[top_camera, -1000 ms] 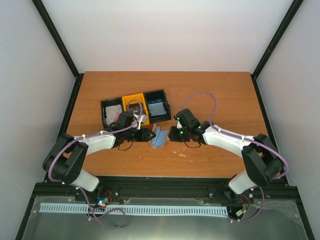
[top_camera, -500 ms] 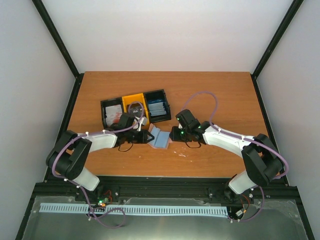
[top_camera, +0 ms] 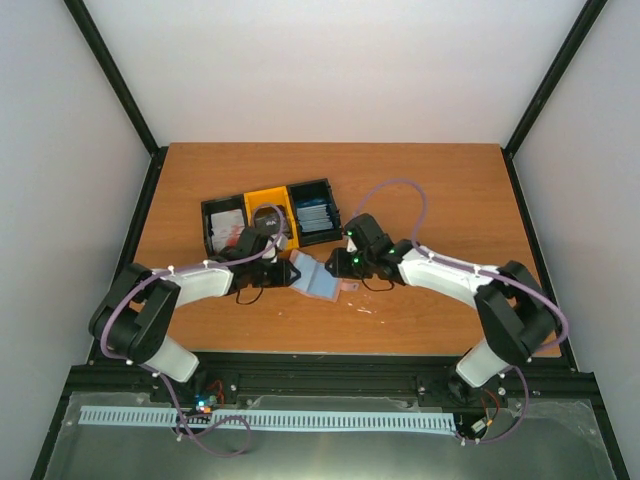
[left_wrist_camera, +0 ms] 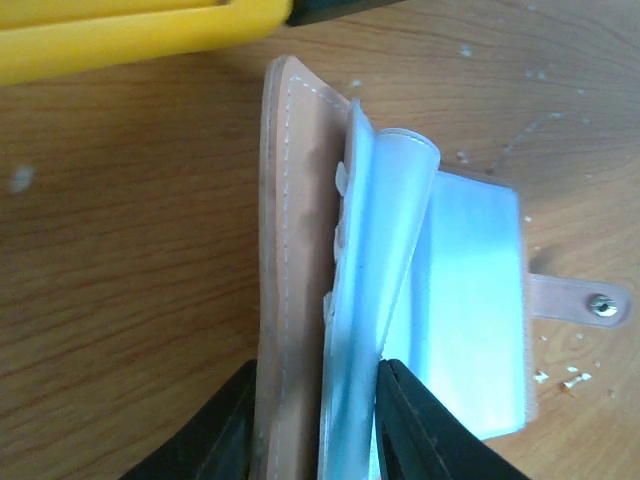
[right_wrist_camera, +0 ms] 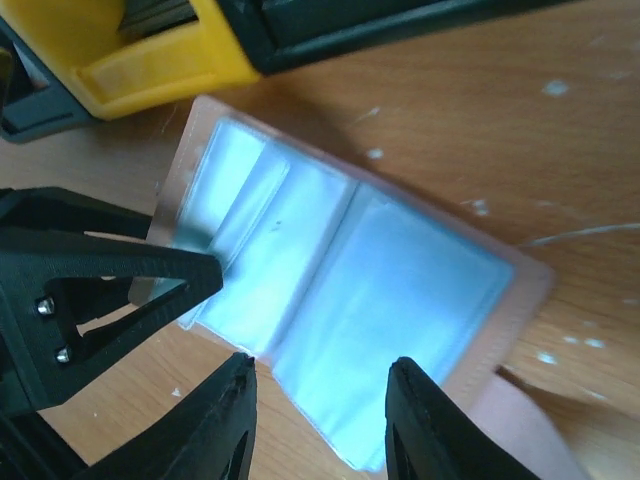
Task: Put the credit cards into the card holder
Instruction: Open the card holder at the center of the board.
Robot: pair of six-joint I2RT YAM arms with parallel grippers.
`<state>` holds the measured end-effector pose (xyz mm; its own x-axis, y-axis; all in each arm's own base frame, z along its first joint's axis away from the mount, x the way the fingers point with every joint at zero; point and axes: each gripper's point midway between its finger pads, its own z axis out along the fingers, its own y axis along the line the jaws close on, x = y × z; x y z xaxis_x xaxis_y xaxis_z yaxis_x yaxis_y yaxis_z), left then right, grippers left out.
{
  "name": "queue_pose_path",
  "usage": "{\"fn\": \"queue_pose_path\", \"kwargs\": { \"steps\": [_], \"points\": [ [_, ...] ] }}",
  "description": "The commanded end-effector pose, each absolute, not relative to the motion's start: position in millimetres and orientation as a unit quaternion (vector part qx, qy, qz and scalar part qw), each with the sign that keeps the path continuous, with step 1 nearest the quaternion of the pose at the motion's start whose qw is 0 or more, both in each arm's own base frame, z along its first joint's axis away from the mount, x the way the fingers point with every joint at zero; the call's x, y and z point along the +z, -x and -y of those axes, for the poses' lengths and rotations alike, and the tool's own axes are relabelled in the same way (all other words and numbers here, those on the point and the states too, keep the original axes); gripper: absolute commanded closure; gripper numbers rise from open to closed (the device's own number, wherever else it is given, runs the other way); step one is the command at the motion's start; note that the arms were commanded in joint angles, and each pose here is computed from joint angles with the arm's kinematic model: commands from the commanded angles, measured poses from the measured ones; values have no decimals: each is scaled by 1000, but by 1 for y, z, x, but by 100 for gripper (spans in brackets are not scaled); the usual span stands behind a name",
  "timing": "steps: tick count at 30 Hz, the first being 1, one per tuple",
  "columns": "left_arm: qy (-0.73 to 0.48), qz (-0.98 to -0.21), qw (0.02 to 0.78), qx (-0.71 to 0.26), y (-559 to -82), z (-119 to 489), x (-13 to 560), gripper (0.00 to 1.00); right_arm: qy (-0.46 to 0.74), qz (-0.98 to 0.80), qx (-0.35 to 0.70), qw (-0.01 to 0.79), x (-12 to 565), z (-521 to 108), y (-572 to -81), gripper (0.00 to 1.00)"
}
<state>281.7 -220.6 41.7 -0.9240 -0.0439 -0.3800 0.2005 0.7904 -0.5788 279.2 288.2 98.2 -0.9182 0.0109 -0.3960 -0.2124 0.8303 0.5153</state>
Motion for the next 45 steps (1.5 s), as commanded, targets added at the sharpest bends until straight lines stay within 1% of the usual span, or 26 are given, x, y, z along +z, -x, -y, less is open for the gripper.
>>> {"fn": "queue_pose_path", "kwargs": {
  "steps": [1,7,12,15,17,18,23,28,32,35,38,42,45],
  "points": [
    [2,-942,202,-270,-290,203,41,70,74,-920,350,161,93,-327,-275,64],
    [30,-942,231,-242,-282,181,52,64,92,-903,385,165,95,-357,-292,67],
    [46,-944,230,-234,-278,175,49,58,90,-909,377,152,78,-372,-300,68],
    [68,-951,218,-209,-275,165,40,55,101,-906,385,141,74,-384,-297,67],
    [87,-950,229,-192,-277,156,41,50,112,-900,400,133,73,-392,-294,67],
    [94,-949,237,-187,-278,152,43,49,117,-896,409,127,73,-396,-292,67],
    [108,-936,275,-191,-282,143,62,49,115,-904,399,100,54,-399,-287,67],
    [91,-926,275,-243,-282,158,68,49,111,-923,361,76,30,-393,-283,67],
    [53,-915,259,-303,-283,184,74,48,119,-934,332,59,18,-383,-275,67],
    [57,-920,249,-299,-287,185,67,51,125,-941,310,53,12,-369,-267,67],
    [56,-923,238,-296,-289,186,57,52,153,-937,312,47,15,-362,-254,67],
    [48,-926,212,-310,-287,195,48,52,207,-923,321,40,24,-358,-241,67],
    [52,-926,211,-310,-286,194,47,51,226,-918,322,44,31,-358,-241,67]
  ]
}}
